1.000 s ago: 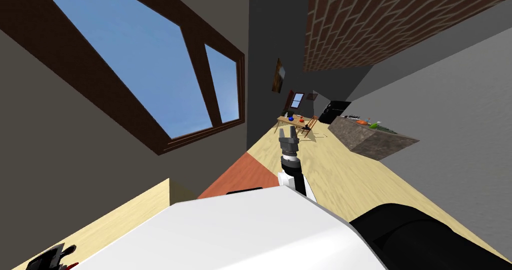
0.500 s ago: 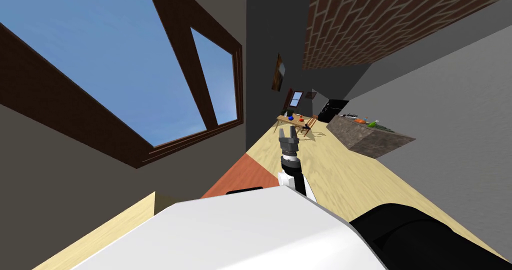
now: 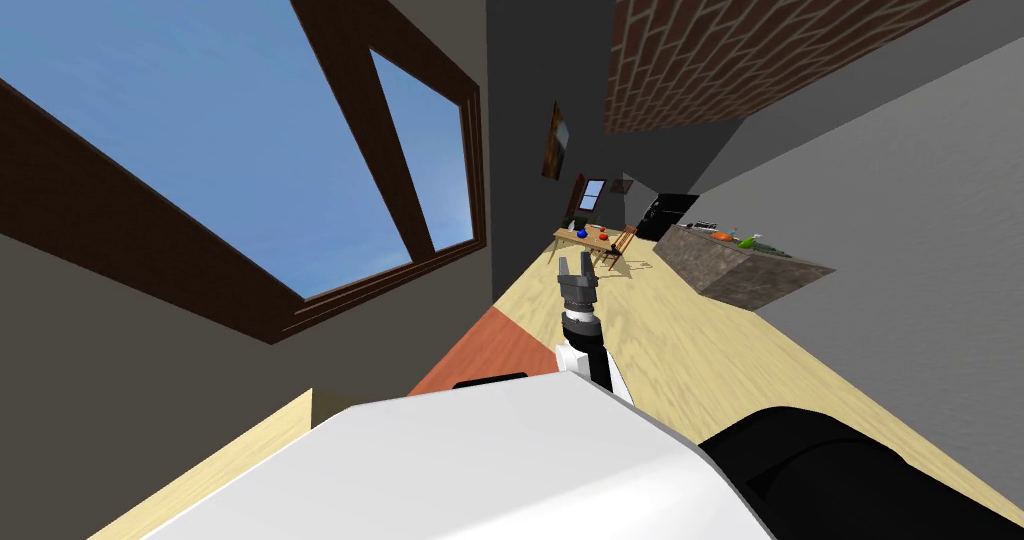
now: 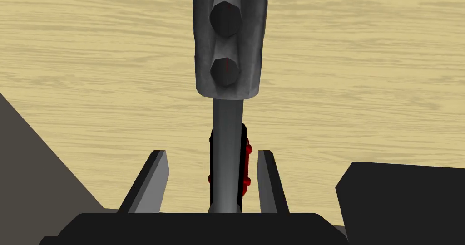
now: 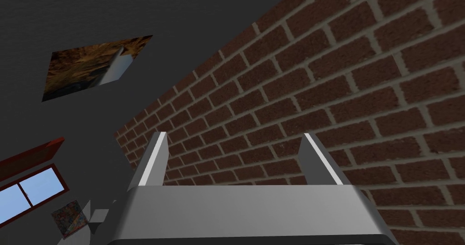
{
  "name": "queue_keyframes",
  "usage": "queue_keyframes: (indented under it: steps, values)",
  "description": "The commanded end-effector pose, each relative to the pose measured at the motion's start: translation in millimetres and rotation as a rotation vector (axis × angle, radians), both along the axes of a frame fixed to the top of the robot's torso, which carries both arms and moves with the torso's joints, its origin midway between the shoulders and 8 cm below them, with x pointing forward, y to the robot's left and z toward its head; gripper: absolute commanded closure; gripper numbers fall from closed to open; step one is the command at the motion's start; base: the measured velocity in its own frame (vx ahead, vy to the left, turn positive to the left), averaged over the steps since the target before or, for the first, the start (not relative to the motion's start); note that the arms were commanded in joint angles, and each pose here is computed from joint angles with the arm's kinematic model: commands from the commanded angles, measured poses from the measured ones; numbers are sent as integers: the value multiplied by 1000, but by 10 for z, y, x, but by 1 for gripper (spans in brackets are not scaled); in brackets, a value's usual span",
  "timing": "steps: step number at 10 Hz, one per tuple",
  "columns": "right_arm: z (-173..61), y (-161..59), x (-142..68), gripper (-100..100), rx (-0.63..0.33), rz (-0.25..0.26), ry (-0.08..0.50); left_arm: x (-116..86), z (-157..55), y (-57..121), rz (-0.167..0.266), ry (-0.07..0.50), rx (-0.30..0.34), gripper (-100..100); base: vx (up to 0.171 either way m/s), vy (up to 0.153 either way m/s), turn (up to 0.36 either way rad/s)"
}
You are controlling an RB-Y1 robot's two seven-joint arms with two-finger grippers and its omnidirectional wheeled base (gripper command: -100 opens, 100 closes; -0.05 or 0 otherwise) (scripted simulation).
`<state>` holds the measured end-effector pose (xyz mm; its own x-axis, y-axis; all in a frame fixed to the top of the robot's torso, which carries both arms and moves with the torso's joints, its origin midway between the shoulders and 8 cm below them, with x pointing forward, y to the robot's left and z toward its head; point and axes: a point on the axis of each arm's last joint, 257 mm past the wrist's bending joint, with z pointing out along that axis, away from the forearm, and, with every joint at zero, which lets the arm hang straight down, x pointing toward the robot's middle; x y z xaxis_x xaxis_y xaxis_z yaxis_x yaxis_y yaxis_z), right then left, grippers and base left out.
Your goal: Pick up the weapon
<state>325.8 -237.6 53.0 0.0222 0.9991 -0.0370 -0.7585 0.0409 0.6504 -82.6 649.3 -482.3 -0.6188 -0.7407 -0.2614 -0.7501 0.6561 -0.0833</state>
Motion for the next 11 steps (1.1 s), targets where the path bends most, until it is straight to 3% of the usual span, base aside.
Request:
queue_keyframes:
  steps: [1,4,5,6,9,10,11]
  values:
    - [0,0,0,0,0,0,0,0,0,0,0,0,0,100,0,0,0]
    - [0,0,0,0,0,0,0,-1,7,14,-4,2,4,100,0,-1,-4]
    - [0,0,0,0,0,0,0,0,7,15,-4,2,4,0,0,0,0]
    - [0,0,0,0,0,0,0,18,13,-9,-1,-4,1,100,-5,0,19]
    - [0,0,0,0,0,0,0,69,218,139,-13,-2,2,100,-12,-52,46]
    - [0,0,0,0,0,0,0,50,175,112,-11,-2,2,100,-3,-24,10]
    - [0,0,0,0,0,0,0,52,179,113,-10,-2,1,0,-1,-5,1]
